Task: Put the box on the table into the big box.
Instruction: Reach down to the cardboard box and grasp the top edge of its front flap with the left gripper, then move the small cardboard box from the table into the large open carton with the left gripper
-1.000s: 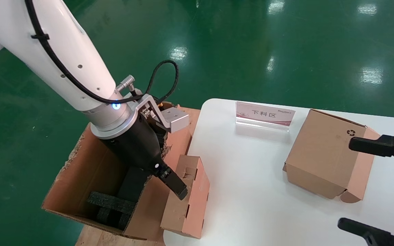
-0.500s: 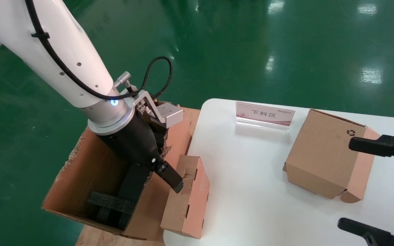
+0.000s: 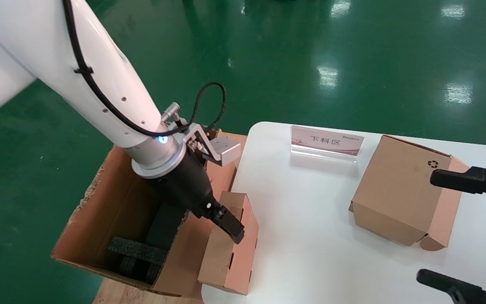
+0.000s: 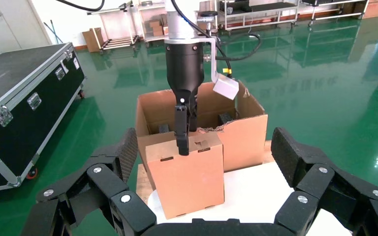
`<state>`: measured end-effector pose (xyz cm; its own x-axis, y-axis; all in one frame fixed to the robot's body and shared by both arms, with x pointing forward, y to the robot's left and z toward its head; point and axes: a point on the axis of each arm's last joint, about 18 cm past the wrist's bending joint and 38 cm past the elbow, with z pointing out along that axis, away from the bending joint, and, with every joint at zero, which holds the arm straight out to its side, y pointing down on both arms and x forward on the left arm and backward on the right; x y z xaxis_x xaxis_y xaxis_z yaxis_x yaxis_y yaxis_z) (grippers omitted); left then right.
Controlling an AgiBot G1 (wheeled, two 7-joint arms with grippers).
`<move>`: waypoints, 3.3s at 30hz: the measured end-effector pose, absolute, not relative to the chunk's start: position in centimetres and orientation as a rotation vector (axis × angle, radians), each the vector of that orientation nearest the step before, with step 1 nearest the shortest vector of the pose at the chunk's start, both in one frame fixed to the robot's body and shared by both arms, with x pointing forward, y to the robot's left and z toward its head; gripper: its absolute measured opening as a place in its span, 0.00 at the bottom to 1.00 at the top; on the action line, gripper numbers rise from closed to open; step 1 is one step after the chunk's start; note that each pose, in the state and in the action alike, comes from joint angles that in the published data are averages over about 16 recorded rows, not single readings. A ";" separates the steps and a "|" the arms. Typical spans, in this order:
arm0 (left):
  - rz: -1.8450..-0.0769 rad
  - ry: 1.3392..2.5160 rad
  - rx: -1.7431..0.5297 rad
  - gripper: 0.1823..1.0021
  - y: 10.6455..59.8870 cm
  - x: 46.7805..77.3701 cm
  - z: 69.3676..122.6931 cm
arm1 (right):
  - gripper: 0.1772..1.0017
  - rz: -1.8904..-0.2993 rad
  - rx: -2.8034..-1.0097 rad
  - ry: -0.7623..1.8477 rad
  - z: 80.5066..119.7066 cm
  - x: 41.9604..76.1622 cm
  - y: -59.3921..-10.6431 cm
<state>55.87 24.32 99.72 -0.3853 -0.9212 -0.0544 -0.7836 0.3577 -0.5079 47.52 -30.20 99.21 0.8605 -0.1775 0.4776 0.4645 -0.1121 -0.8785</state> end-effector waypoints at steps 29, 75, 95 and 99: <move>-0.590 2.298 -1.493 0.99 23.2 57.1 97.6 | 0.99 -0.552 -1.596 -0.230 99.2 47.5 -30.2; -0.613 2.271 -1.484 0.44 23.6 57.4 98.2 | 0.73 -0.552 -1.595 -0.230 99.2 47.5 -30.2; -0.969 1.886 -1.322 0.24 29.6 56.7 110.6 | 0.22 -0.552 -1.595 -0.230 99.2 47.5 -30.2; -1.057 1.773 -1.254 0.24 31.5 55.3 114.2 | 0.12 -0.552 -1.595 -0.230 99.2 47.5 -30.2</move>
